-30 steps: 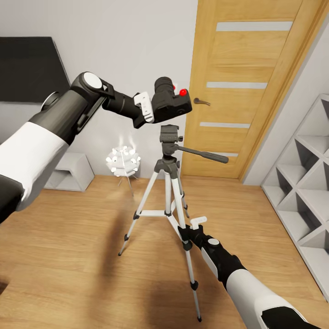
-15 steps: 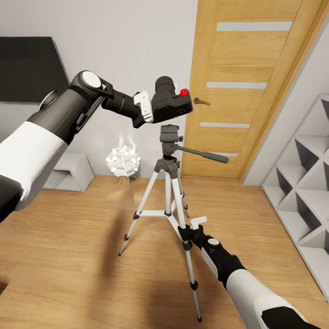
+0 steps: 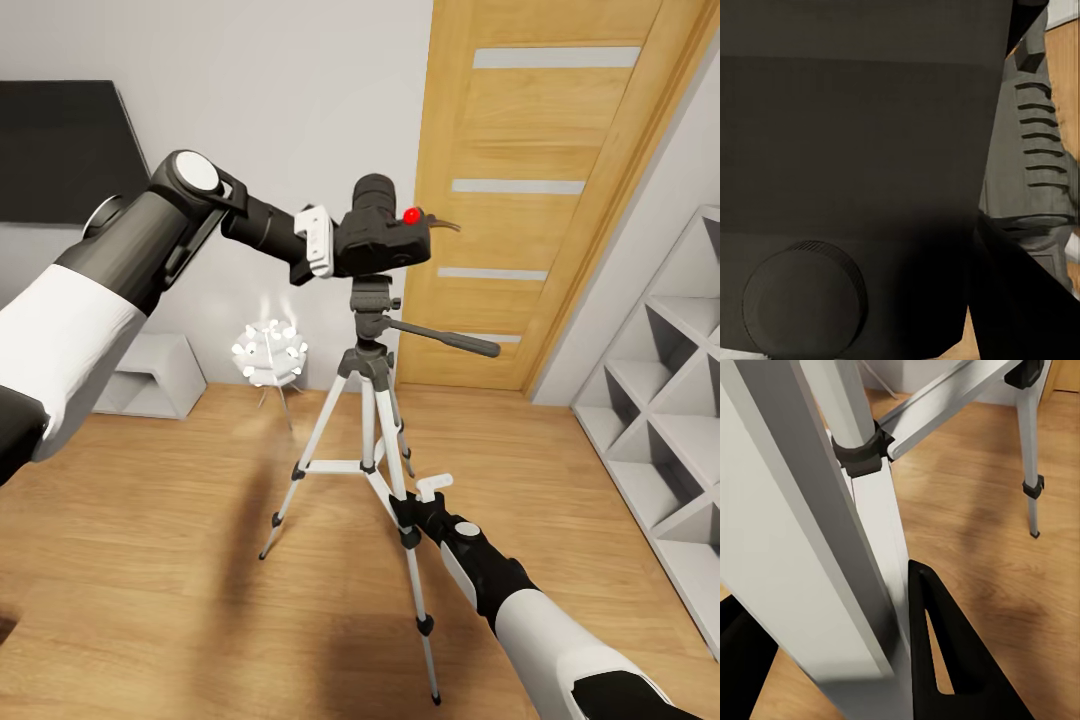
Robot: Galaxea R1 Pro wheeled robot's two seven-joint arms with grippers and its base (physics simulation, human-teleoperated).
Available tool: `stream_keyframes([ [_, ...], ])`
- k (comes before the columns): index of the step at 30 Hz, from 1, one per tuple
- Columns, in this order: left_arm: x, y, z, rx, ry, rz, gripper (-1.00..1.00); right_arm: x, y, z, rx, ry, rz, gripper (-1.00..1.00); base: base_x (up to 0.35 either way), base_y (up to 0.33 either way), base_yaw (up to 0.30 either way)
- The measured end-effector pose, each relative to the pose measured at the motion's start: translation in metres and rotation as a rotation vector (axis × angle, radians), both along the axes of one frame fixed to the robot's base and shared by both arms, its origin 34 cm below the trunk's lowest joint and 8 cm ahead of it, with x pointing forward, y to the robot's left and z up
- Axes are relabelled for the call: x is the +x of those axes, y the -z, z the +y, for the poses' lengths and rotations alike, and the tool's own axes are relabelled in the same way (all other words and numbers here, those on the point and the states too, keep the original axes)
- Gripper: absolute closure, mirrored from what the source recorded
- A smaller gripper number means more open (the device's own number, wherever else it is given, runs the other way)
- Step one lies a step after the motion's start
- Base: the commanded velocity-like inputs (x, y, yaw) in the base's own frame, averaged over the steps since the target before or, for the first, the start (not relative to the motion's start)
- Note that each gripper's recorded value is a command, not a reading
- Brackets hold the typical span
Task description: Attach the digital camera to the camera tripod in the bedroom.
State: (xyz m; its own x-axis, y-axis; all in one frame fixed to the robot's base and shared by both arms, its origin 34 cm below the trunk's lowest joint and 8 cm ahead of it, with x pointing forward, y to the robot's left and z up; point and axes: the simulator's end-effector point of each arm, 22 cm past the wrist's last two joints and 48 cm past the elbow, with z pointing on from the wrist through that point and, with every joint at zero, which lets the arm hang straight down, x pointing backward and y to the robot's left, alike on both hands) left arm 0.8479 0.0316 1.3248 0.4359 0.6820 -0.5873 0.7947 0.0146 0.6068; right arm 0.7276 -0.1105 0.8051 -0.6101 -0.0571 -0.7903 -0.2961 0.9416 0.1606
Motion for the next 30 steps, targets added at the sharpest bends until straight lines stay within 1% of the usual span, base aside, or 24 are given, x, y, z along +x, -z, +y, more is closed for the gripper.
stream_keyframes([
  [10,-0.001,0.004,0.001,0.012,0.003,0.007,1.00,0.000,0.000,0.000,0.001,0.000,0.001,1.00,0.000,0.000,0.000],
  [19,0.005,0.008,0.013,0.035,-0.021,0.002,1.00,0.000,0.000,0.000,0.001,0.000,0.000,1.00,0.000,0.000,0.000],
  [30,0.007,0.010,0.017,0.047,-0.032,0.002,1.00,0.000,0.000,0.000,0.001,-0.001,0.000,1.00,0.000,0.000,0.000],
])
